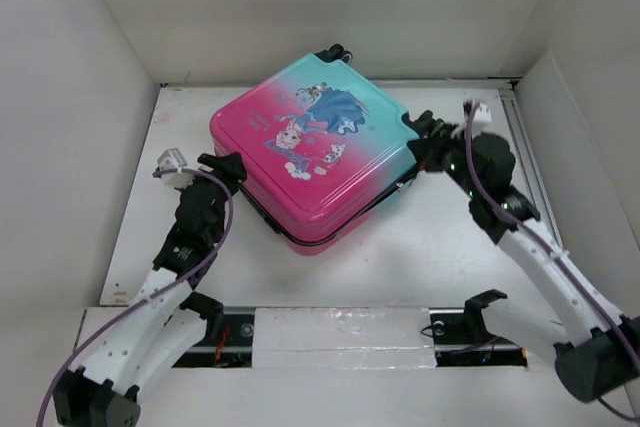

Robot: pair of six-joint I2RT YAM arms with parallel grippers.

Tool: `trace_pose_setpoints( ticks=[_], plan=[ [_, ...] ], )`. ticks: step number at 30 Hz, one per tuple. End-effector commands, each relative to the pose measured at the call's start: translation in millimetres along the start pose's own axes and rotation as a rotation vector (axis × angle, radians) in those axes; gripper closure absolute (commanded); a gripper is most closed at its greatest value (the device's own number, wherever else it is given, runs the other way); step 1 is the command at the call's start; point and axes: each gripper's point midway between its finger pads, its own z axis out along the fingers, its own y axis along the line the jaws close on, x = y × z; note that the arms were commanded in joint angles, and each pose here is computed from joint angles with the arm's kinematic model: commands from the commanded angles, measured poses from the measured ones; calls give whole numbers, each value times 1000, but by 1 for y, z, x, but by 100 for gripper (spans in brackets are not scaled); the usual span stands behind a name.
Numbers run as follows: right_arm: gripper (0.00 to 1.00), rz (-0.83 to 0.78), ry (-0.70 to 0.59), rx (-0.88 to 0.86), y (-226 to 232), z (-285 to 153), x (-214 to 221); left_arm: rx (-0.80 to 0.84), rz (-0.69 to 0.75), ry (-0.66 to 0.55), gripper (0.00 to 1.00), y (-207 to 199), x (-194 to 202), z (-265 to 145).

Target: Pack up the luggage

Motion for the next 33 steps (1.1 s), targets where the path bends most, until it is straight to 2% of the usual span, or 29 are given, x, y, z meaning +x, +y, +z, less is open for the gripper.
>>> trace_pose_setpoints(
  ticks=[1, 2, 3, 4, 5, 7, 8, 9, 10, 11, 12, 14, 15, 16, 17, 18, 21, 22, 23, 24, 25, 26, 29, 30, 31, 32, 33],
  plan=[
    [100, 104, -73, 236, -51, -26, 31, 72, -87, -164, 43, -45, -49, 14],
    [100, 100, -46, 295, -70, -37, 55, 51, -78, -169, 39, -46, -51, 29],
    [100, 101, -94, 297, -71, -54, 50, 52, -67, -172, 37, -53, -58, 38],
    [100, 109, -99, 323, -78, -60, 57, 95, -90, -199, 35, -78, -83, 43],
    [100, 107, -82, 360, -92, -64, 73, 85, -61, -140, 33, -81, -67, 65],
    [100, 120, -31, 368, -99, -58, 87, 77, -28, -148, 33, -88, -78, 91],
    [100, 133, 17, 337, -94, -52, 97, 122, -28, -164, 33, -115, -97, 100],
    [100, 138, 33, 332, -95, -46, 98, 66, 14, -110, 33, -100, -83, 135],
    [100, 141, 98, 334, -98, -35, 114, 31, 53, -59, 33, -94, -75, 150],
    [100, 130, 107, 314, -97, -26, 116, 54, 74, -80, 33, -118, -99, 161],
    [100, 132, 105, 299, -93, -17, 110, -7, 121, -22, 33, -97, -81, 190],
    [100, 115, 184, 289, -93, 2, 125, -64, 157, 49, 33, -82, -73, 209],
    [100, 120, 200, 258, -87, 10, 125, -47, 166, 56, 33, -87, -80, 216],
    [100, 123, 190, 218, -76, 21, 112, -85, 168, 77, 33, -67, -78, 227],
    [100, 125, 224, 196, -71, 31, 120, -93, 166, 86, 33, -60, -81, 228],
    [100, 110, 209, 174, -65, 40, 115, -118, 153, 112, 33, -41, -68, 229],
    [100, 89, 169, 137, -47, 76, 87, -109, 91, 84, 33, -30, -70, 210],
    [100, 90, 188, 137, -50, 81, 96, -128, 78, 101, 33, -18, -59, 210],
    [100, 88, 150, 115, -41, 93, 78, -100, 57, 71, 35, -26, -68, 196],
    [100, 82, 185, 118, -46, 107, 88, -63, 27, 33, 35, -33, -75, 189],
    [100, 82, 181, 116, -44, 116, 85, -69, 33, 53, 35, -24, -57, 178],
    [100, 84, 154, 71, -34, 128, 64, -58, 27, -17, 35, -35, -75, 161],
    [100, 93, 164, 19, -32, 155, 56, -13, 13, -24, 35, -43, -72, 135],
    [100, 88, 118, 5, -27, 163, 33, 47, 0, -61, 36, -58, -88, 117],
    [100, 87, 115, 3, -27, 170, 31, 101, -9, -78, 37, -70, -92, 107],
    [100, 90, 109, 16, -31, 170, 22, 112, -8, -67, 37, -66, -86, 99],
    [100, 87, 69, 26, -35, 171, 3, 167, -12, -65, 39, -79, -89, 84]
  ],
)
